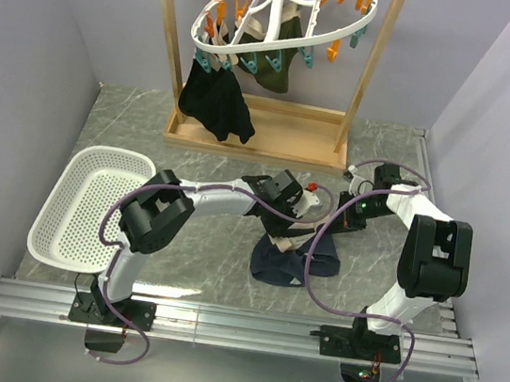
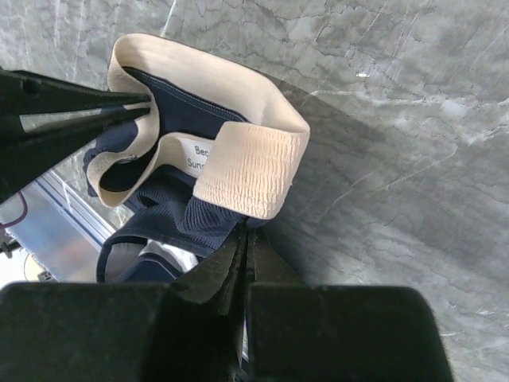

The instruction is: Clip the underwear to the hanger

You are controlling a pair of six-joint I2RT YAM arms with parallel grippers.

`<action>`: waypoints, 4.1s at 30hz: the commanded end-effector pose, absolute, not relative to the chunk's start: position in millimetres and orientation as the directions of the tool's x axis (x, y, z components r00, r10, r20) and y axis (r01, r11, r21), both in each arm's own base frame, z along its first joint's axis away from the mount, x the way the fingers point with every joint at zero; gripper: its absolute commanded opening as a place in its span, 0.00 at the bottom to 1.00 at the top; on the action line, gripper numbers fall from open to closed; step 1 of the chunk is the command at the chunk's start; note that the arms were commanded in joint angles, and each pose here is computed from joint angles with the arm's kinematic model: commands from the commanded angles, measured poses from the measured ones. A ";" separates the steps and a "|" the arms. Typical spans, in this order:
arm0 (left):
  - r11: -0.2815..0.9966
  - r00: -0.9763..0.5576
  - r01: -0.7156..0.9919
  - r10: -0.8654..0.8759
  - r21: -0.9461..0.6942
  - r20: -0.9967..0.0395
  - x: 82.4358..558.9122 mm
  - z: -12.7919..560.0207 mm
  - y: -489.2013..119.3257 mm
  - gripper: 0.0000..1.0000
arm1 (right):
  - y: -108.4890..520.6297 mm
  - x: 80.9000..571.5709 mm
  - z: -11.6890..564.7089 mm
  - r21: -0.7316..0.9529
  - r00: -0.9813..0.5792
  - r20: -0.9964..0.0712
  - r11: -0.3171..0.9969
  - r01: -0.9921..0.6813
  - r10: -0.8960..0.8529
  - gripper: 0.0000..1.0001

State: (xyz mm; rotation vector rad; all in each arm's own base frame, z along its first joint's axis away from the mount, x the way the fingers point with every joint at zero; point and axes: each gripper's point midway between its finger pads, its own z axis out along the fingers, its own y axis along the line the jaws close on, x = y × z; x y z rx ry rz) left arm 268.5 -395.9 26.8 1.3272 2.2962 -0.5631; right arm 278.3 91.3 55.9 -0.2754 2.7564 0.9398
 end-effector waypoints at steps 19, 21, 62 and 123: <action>0.469 -0.460 0.862 0.559 -0.195 -0.690 281.3 141.4 -319.9 0.08 | 91.4 289.5 71.4 0.574 -0.945 -0.304 0.770 -0.280 -0.117 0.00; 0.424 -0.453 0.877 0.567 -0.228 -0.688 272.8 142.7 -335.2 0.27 | 93.9 288.5 74.0 0.585 -0.946 -0.304 0.761 -0.281 -0.116 0.00; 0.070 -0.182 0.973 0.817 -0.218 -0.547 245.7 97.9 -281.8 0.13 | 97.4 284.4 115.4 0.573 -0.915 -0.382 0.743 -0.347 -0.133 0.00; 0.438 -0.473 0.861 0.501 -0.259 -0.724 276.0 127.3 -397.5 0.47 | 39.5 319.2 17.3 0.511 -0.979 -0.199 0.858 -0.059 0.051 0.00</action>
